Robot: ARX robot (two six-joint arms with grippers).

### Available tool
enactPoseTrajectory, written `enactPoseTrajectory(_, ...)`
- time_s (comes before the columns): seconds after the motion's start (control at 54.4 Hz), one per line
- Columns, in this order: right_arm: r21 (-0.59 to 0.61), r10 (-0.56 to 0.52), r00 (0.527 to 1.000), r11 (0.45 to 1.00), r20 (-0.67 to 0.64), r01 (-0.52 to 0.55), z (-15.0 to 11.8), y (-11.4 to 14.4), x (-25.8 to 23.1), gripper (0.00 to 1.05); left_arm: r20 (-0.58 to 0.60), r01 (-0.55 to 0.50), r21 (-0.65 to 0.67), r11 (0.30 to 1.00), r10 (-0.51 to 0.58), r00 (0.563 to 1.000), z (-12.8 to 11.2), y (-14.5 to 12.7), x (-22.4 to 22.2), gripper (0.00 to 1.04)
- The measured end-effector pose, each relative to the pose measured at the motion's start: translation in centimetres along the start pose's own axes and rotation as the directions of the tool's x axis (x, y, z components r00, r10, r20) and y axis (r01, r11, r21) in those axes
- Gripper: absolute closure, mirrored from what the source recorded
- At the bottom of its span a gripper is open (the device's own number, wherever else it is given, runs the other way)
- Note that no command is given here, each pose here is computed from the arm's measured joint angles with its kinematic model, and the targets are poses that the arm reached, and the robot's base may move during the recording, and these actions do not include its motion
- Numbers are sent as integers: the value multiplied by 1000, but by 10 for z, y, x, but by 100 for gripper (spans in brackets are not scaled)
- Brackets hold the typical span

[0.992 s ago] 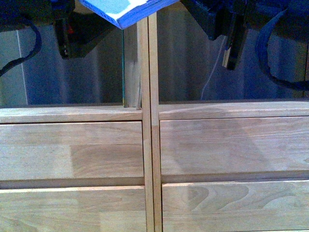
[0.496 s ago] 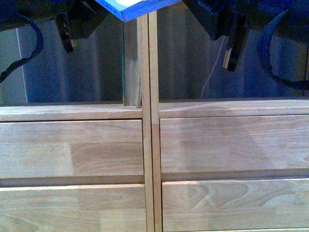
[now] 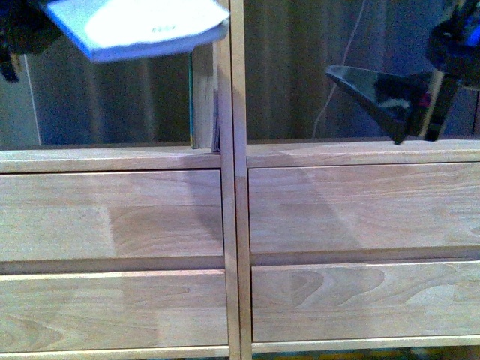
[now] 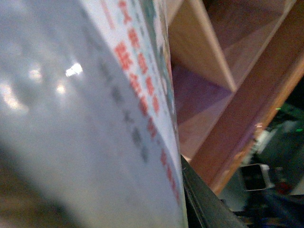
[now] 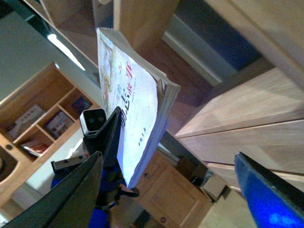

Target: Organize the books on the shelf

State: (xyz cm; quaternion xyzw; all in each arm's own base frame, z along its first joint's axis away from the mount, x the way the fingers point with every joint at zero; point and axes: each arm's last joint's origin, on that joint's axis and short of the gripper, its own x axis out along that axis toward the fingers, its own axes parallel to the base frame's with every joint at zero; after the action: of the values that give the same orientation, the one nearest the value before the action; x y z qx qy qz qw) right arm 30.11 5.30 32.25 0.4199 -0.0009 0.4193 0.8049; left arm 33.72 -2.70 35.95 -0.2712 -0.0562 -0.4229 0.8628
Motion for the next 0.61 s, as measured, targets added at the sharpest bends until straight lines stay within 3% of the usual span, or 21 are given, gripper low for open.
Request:
enactPoseTrajectory(0.092, -71, -93, 995, 993, 45, 96, 17, -5, -14, 7, 9, -143, 121, 982, 143, 990, 3, 16, -3, 97)
enactPoseTrajectory(0.202, -182, -256, 959, 944, 120, 275, 39, -10, -29, 7, 48, -278, 309, 910, 277, 960, 11, 36, -2, 97)
enactPoseTrajectory(0.239, -257, -309, 940, 906, 148, 338, 45, -11, -35, 7, 64, -309, 396, 865, 309, 949, 13, 45, 0, 97)
enactPoseTrajectory(0.367, -438, -357, 913, 801, 195, 407, 56, -8, -47, 7, 87, -363, 545, 756, 379, 921, 17, 64, 6, 97)
enactPoseTrajectory(0.441, -550, -349, 909, 724, 228, 416, 63, -2, -53, 7, 88, -375, 617, 692, 412, 907, 19, 76, 13, 97)
enactPoseTrajectory(0.533, -704, -304, 911, 581, 277, 408, 69, 14, -61, 7, 90, -392, 692, 606, 467, 880, 19, 97, 27, 97)
enactPoseTrajectory(0.606, -772, -282, 916, 498, 286, 395, 66, 20, -65, 7, 86, -394, 717, 575, 488, 869, 17, 110, 35, 97)
